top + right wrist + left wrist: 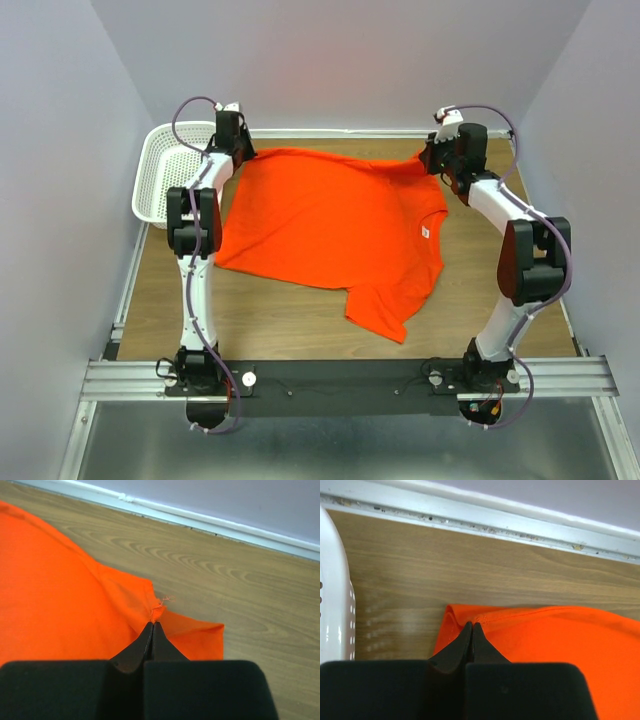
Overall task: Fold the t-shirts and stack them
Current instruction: Fold the tshirt
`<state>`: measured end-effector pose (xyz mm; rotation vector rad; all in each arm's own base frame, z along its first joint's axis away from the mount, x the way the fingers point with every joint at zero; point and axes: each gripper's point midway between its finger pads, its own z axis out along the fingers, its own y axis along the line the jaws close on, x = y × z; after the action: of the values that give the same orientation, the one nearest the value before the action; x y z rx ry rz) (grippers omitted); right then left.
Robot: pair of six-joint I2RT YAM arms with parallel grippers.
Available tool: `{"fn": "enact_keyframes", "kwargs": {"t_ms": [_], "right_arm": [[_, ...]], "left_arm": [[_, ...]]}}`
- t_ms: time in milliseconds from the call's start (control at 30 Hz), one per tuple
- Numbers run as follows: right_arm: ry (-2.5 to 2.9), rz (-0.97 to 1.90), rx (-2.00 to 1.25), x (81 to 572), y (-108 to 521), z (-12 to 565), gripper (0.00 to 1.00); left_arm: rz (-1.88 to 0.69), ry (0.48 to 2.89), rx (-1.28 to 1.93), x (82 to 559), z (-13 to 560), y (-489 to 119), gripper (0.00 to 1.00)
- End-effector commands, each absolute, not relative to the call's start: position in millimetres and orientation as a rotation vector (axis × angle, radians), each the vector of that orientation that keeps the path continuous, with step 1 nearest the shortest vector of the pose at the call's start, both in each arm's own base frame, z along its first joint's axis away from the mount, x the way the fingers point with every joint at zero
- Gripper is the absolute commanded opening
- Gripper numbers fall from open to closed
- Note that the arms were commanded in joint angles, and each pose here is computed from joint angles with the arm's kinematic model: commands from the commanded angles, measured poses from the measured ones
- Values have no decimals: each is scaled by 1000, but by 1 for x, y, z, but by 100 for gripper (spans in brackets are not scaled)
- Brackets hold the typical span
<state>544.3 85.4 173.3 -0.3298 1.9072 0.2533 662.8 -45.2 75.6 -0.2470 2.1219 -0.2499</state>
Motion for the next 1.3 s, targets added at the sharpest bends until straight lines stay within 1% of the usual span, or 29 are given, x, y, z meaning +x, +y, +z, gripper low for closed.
{"fn": "enact_keyframes", "kwargs": {"t_ms": [0,367,733,1033,1067,1267], "right_arm": [[1820,270,-359,530,88,205,0],[1794,238,-358,509,82,219,0],[1810,211,-344,502,74,213,0],[1821,188,-324,500,64,210,1],[1822,187,-320,500,63,210,1],[1824,186,-316,495,60,209,1]], "left_arm": [[-261,2074,-222,661,104,-40,0],[-225,2050,-224,657,118,-29,0],[-207,2018,-213,652,130,-23,0],[-216,2027,-219,642,125,-24,0],[-200,2028,-241,640,124,-10,0],[-194,2032,-255,634,122,-4,0]]}}
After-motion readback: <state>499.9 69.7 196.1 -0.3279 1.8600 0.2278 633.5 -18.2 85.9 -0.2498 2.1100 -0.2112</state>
